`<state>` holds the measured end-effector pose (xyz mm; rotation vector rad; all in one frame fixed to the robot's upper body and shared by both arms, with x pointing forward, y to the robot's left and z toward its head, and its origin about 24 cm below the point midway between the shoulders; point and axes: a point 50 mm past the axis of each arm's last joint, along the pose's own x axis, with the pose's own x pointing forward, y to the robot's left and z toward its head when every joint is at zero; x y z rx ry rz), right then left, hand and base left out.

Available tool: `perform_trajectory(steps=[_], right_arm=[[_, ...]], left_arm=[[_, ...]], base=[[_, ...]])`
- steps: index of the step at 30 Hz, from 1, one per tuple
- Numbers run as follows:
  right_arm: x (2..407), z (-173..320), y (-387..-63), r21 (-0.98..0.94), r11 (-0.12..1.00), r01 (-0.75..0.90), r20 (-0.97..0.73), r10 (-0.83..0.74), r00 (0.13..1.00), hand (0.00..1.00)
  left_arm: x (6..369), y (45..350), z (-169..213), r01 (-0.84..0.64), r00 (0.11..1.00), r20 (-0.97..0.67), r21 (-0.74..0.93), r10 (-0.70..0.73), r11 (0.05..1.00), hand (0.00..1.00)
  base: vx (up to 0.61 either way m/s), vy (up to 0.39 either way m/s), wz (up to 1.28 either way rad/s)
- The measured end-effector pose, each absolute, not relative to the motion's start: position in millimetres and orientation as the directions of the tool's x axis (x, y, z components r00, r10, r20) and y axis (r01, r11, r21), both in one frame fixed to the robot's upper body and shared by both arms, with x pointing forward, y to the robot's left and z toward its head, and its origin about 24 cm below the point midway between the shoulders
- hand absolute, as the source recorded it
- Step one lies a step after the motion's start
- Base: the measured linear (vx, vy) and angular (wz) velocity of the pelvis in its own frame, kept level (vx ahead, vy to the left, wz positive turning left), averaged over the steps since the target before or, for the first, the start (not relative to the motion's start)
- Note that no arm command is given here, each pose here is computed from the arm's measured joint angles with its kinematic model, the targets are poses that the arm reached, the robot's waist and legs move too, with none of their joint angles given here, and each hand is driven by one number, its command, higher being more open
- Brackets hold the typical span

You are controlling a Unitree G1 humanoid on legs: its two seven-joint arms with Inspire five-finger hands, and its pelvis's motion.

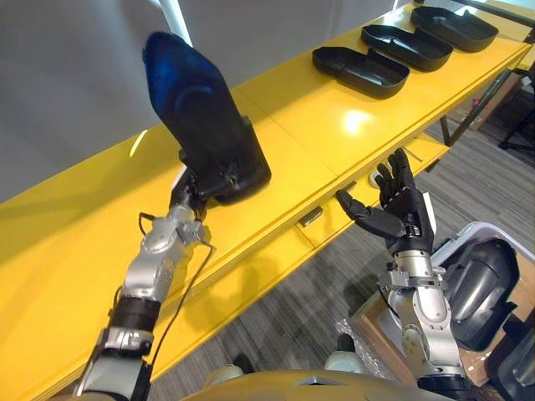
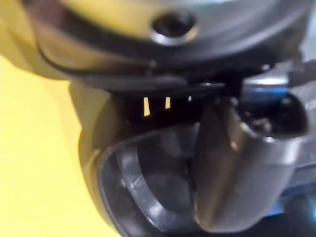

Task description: Walk over and take three plastic housings, then place them on the shelf

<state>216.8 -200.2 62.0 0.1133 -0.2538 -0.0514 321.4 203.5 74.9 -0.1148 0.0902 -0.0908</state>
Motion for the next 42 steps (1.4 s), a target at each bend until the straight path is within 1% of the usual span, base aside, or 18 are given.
perform_trajectory(steps=[2, 4, 9, 13, 14, 21, 25, 26, 31, 35, 36, 42], right_arm=[[216.9, 66.2, -194.7, 0.118, 0.993, 0.003, 0.264, -0.034, 0.964, 1.00], [217.0, 68.9, -189.9, 0.116, 0.993, -0.027, 0.273, -0.006, 0.962, 1.00], [217.9, 67.2, -184.9, 0.107, 0.992, -0.070, 0.252, 0.041, 0.967, 1.00], [218.0, 65.6, -180.8, 0.107, 0.990, -0.097, 0.242, 0.069, 0.968, 1.00], [217.7, 65.1, -180.1, 0.107, 0.989, -0.100, 0.240, 0.071, 0.968, 1.00], [217.4, 62.4, -175.9, 0.112, 0.987, -0.115, 0.220, 0.088, 0.971, 1.00], [217.4, 62.0, -174.1, 0.115, 0.986, -0.120, 0.219, 0.093, 0.971, 1.00], [217.3, 61.7, -173.0, 0.116, 0.986, -0.123, 0.217, 0.096, 0.971, 1.00], [216.4, 59.6, -168.0, 0.124, 0.983, -0.138, 0.207, 0.110, 0.972, 1.00], [216.4, 58.9, -165.7, 0.130, 0.982, -0.136, 0.203, 0.108, 0.973, 1.00], [216.3, 58.5, -162.8, 0.137, 0.981, -0.140, 0.202, 0.111, 0.973, 1.00], [215.7, 57.0, -155.0, 0.150, 0.976, -0.158, 0.195, 0.128, 0.972, 1.00]], left_arm=[[332.5, 210.0, 78.2, 0.041, 0.993, -0.102, -0.124, -0.054, 0.991, 0.00], [340.9, 210.5, 81.5, 0.033, 0.992, -0.116, -0.110, -0.045, 0.993, 0.00], [355.6, 197.8, 88.8, 0.059, 0.987, -0.146, -0.065, -0.068, 0.996, 0.00], [359.8, 196.3, 90.2, 0.051, 0.981, -0.186, -0.047, -0.059, 0.998, 0.00], [361.1, 195.5, 91.2, 0.053, 0.979, -0.195, -0.042, -0.060, 0.998, 1.00], [363.6, 199.6, 93.3, 0.037, 0.973, -0.227, -0.046, -0.047, 0.998, 1.00], [364.5, 203.1, 91.1, -0.029, 0.970, -0.243, -0.058, 0.014, 0.998, 1.00], [365.7, 205.1, 92.0, -0.054, 0.969, -0.245, -0.060, 0.038, 0.997, 0.00], [369.1, 210.1, 93.3, -0.156, 0.959, -0.253, -0.086, 0.130, 0.984, 0.00], [371.0, 210.4, 95.4, -0.206, 0.951, -0.251, -0.091, 0.178, 0.974, 0.00], [372.8, 209.9, 97.3, -0.234, 0.947, -0.246, -0.093, 0.205, 0.968, 1.00], [373.8, 203.9, 97.4, -0.299, 0.934, -0.240, -0.126, 0.264, 0.946, 1.00]], base=[[-0.07, -0.028, -0.15], [-0.07, -0.049, -0.14], [-0.08, -0.048, -0.03], [-0.08, -0.026, -0.09], [-0.05, -0.019, 0.02], [-0.04, -0.024, 0.00], [-0.01, -0.004, 0.00], [-0.04, -0.015, 0.01], [-0.03, -0.016, -0.01], [-0.03, -0.021, 0.00], [-0.04, -0.021, -0.01], [-0.01, -0.004, 0.00]])
